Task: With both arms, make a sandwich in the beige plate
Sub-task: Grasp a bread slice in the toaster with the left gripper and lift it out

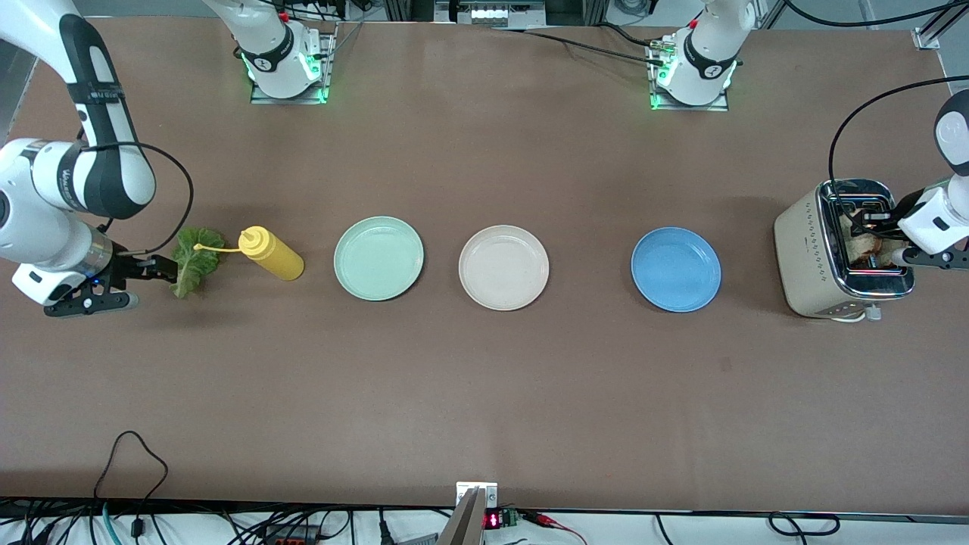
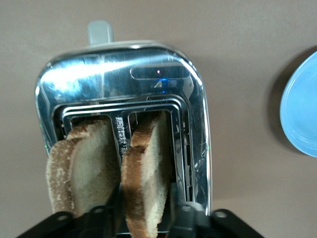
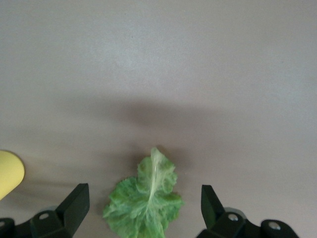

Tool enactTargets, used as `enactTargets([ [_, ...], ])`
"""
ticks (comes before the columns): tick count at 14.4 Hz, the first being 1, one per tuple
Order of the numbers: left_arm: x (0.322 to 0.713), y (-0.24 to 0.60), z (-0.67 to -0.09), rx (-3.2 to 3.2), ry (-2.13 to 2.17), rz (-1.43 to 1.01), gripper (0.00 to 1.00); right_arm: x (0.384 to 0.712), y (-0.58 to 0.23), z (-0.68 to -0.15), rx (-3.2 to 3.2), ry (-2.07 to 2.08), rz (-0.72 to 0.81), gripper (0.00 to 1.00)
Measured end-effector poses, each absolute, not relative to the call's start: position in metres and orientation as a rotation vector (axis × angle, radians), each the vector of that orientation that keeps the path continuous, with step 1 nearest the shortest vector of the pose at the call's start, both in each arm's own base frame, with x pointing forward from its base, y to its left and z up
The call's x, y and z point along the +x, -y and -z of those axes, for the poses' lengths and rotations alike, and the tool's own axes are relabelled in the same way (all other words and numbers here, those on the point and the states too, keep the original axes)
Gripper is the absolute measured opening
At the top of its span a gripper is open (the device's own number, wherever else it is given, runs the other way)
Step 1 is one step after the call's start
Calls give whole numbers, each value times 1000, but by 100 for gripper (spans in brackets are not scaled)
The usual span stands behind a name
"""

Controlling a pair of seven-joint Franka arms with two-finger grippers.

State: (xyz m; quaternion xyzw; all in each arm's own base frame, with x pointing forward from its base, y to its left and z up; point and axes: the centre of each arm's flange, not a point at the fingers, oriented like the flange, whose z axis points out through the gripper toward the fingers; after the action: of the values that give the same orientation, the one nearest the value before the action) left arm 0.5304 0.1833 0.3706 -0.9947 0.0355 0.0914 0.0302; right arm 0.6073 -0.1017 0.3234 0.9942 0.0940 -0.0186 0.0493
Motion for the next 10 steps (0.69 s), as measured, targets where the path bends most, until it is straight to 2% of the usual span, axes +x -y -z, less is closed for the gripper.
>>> enactTargets([
  [1, 529, -185, -368, -3068, -105, -288, 41, 604, 100, -330, 3028, -291, 55, 100],
  [2, 527, -186, -367, -3069, -101, -290, 36, 602, 98, -336, 3027, -294, 52, 100],
  [3, 527, -187, -367, -3069, -99, -290, 28, 601, 96, -341, 3026, -296, 47, 100],
  [4, 527, -187, -367, -3069, -99, -289, 13, 600, 95, -346, 3025, -299, 43, 100],
  [5, 527, -187, -368, -3068, -100, -287, 9, 599, 94, -349, 3024, -302, 44, 100],
  [10, 525, -184, -390, -3065, -97, -300, 7, 597, 93, -357, 3022, -327, 41, 100],
])
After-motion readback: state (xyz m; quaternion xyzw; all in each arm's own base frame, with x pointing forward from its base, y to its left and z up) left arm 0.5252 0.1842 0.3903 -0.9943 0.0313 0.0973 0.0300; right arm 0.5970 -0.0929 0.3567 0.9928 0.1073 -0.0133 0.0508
